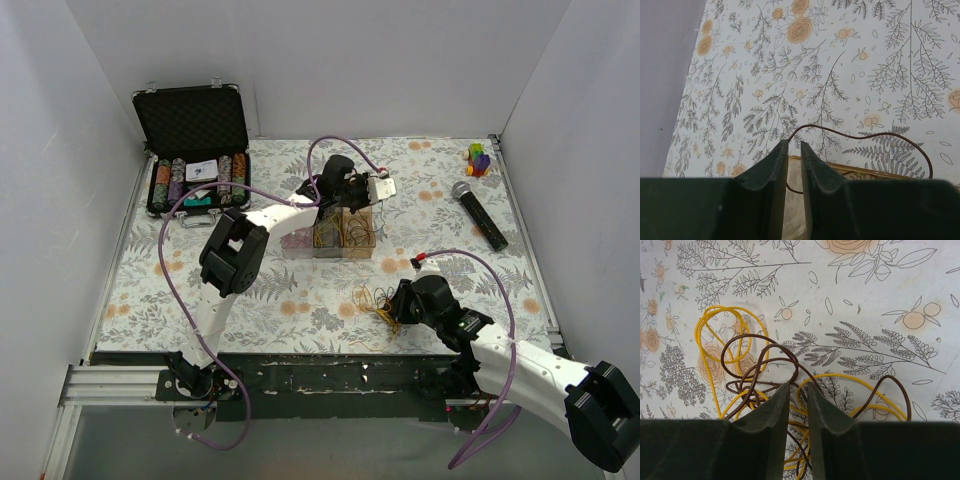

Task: Untangle the cables
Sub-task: Place the cable in the bin.

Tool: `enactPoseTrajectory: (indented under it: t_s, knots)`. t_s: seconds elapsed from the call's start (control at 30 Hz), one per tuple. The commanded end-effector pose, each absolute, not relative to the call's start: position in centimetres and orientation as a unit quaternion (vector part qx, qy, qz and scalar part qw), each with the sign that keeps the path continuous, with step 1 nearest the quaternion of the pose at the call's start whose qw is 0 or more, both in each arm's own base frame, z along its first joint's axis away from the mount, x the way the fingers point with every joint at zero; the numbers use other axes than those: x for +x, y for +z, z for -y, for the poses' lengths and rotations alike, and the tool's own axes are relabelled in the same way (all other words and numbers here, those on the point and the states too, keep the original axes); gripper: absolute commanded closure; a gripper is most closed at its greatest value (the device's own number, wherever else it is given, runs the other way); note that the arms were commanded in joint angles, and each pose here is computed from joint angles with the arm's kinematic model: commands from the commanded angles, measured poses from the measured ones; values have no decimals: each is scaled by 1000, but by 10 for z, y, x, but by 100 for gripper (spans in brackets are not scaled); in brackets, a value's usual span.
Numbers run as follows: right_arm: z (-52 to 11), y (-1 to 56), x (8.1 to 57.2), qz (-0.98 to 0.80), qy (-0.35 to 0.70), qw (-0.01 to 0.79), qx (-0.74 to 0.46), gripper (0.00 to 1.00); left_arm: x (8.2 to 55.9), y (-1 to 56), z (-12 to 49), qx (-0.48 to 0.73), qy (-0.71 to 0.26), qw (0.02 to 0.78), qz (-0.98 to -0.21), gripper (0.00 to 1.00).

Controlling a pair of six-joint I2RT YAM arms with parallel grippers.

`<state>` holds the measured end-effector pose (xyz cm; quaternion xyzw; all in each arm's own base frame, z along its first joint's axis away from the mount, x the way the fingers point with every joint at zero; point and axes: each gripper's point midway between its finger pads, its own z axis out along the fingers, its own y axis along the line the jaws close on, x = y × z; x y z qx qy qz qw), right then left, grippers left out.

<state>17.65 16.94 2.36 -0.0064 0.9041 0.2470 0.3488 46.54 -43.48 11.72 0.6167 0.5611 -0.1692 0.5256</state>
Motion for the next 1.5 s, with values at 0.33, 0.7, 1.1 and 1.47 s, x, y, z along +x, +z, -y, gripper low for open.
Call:
enactPoseTrajectory:
  t_s: [0.33,0.7,1.1,1.47]
  knots:
    - [-162,14,173,-914,227,336,-20,71,468,192,432,605,-150,599,-503,40]
    - [-161,13,174,-913,228,338,-17,71,492,164,437,605,-185,536,-560,41]
    - [-162,14,176,-908,238,345,-10,71,480,142,431,635,-237,468,-567,44]
    - [-162,12,175,-908,240,343,-6,71,477,135,430,636,-241,462,-569,47]
